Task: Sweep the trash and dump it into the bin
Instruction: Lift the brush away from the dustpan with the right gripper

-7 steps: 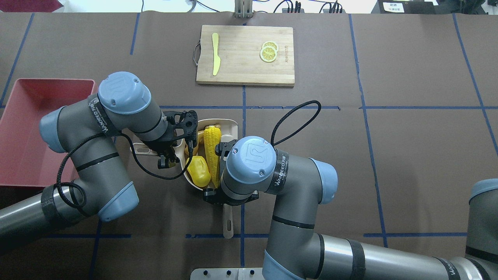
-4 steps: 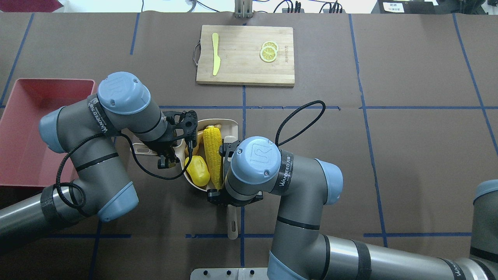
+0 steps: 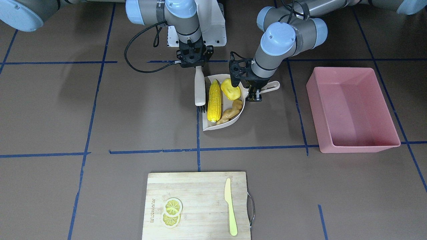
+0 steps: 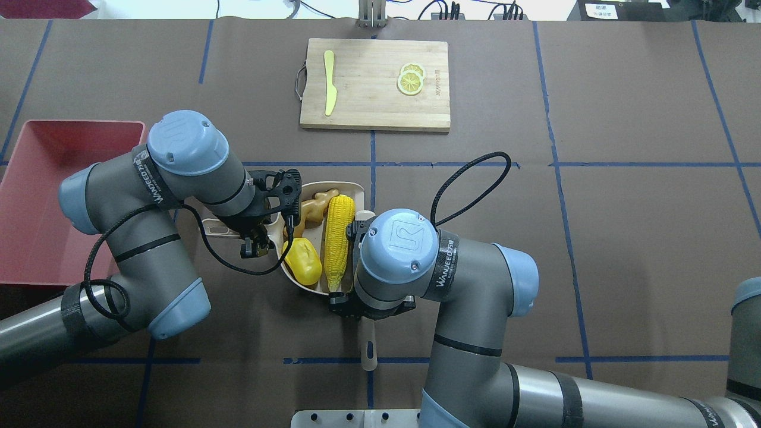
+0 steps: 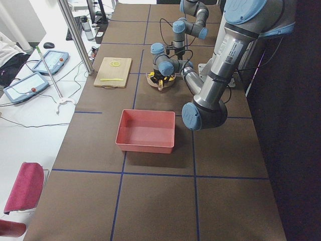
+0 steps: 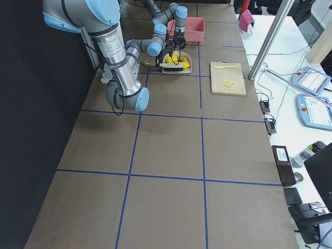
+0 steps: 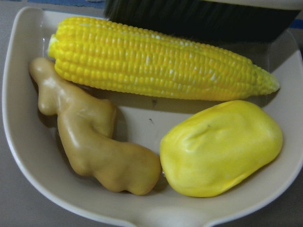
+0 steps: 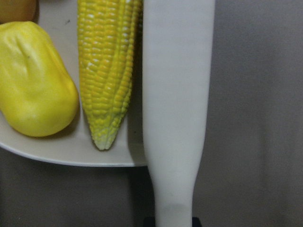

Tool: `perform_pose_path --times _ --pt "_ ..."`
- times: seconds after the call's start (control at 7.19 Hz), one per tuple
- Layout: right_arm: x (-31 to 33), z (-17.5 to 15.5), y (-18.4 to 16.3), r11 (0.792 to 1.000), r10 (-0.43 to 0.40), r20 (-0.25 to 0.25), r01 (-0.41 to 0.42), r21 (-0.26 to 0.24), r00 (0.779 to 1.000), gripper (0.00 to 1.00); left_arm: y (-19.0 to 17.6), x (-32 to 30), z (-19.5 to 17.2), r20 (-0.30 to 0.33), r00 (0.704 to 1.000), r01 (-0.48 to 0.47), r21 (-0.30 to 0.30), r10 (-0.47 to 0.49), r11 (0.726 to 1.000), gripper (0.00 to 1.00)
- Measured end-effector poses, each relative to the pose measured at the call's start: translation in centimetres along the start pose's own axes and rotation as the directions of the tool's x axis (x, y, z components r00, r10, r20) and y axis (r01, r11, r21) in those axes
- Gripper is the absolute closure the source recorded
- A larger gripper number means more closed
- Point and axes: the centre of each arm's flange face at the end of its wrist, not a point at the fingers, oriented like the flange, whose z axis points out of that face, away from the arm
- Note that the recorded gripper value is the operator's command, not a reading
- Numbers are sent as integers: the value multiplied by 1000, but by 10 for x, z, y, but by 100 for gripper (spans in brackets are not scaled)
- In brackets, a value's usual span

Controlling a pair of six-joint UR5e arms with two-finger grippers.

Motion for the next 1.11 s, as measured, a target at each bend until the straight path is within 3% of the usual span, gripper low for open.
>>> perform_pose_path --times 0.56,1.11 --pt "11 -14 4 1000 15 -68 -16 -10 998 100 2 0 -1 4 1000 23 9 -23 1000 100" --pt "33 -29 0 1000 9 -116 -10 -7 993 100 8 2 -3 3 998 67 86 -67 994 100"
